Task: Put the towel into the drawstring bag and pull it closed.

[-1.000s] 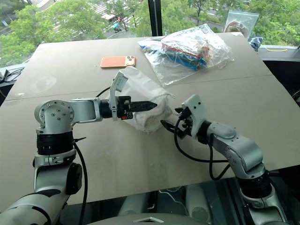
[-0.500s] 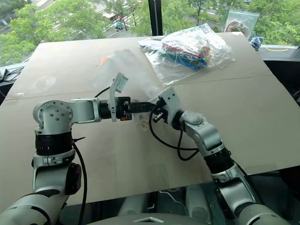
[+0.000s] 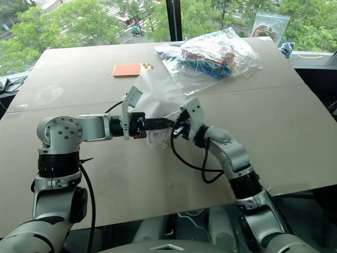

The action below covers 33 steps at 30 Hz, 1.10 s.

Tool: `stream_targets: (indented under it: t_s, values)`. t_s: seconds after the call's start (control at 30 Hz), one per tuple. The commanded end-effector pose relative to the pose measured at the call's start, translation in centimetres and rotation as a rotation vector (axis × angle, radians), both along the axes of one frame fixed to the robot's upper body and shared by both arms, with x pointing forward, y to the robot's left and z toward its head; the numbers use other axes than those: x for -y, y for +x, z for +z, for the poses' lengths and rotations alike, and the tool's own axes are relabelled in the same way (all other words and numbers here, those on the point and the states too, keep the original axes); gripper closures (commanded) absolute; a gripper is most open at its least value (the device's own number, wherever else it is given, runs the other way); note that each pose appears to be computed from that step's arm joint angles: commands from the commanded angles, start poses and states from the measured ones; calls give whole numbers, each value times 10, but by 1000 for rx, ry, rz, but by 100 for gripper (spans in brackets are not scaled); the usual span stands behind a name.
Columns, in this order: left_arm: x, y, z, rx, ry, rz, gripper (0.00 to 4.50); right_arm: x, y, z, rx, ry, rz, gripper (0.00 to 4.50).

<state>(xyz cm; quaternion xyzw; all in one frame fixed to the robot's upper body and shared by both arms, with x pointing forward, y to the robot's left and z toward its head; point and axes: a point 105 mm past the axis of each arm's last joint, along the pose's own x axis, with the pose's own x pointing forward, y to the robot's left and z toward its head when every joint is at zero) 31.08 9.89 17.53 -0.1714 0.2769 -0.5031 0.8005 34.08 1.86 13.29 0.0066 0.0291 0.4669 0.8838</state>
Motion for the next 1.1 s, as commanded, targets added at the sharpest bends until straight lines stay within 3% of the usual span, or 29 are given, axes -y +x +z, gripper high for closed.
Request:
stream_targets:
  t_s: [0.03, 0.07, 0.23, 0.4, 0.83, 0.93, 1.03, 1.1]
  values:
    - [1, 6, 17, 77, -18, -6, 450, 18, 2, 7, 91, -30, -51, 446]
    - [0, 9, 18, 82, -14, 5, 450, 26, -4, 12, 97, -11, -43, 369]
    - [-4, 17, 16, 102, -3, 20, 450, 61, -47, 21, 81, -44, -24, 147]
    - [-8, 20, 15, 108, -5, 7, 450, 84, -43, 31, -4, 17, -212, 147]
    - [-12, 22, 22, 132, -13, -4, 450, 51, -11, 40, -83, 92, -285, 147]
    - [-13, 23, 23, 137, -15, 3, 450, 50, -6, 36, -97, 82, -298, 266]
    - [-14, 23, 24, 140, -16, 8, 450, 51, -3, 36, -97, 71, -309, 426]
    - [-14, 23, 24, 142, -16, 12, 450, 52, -2, 35, -95, 60, -310, 446]
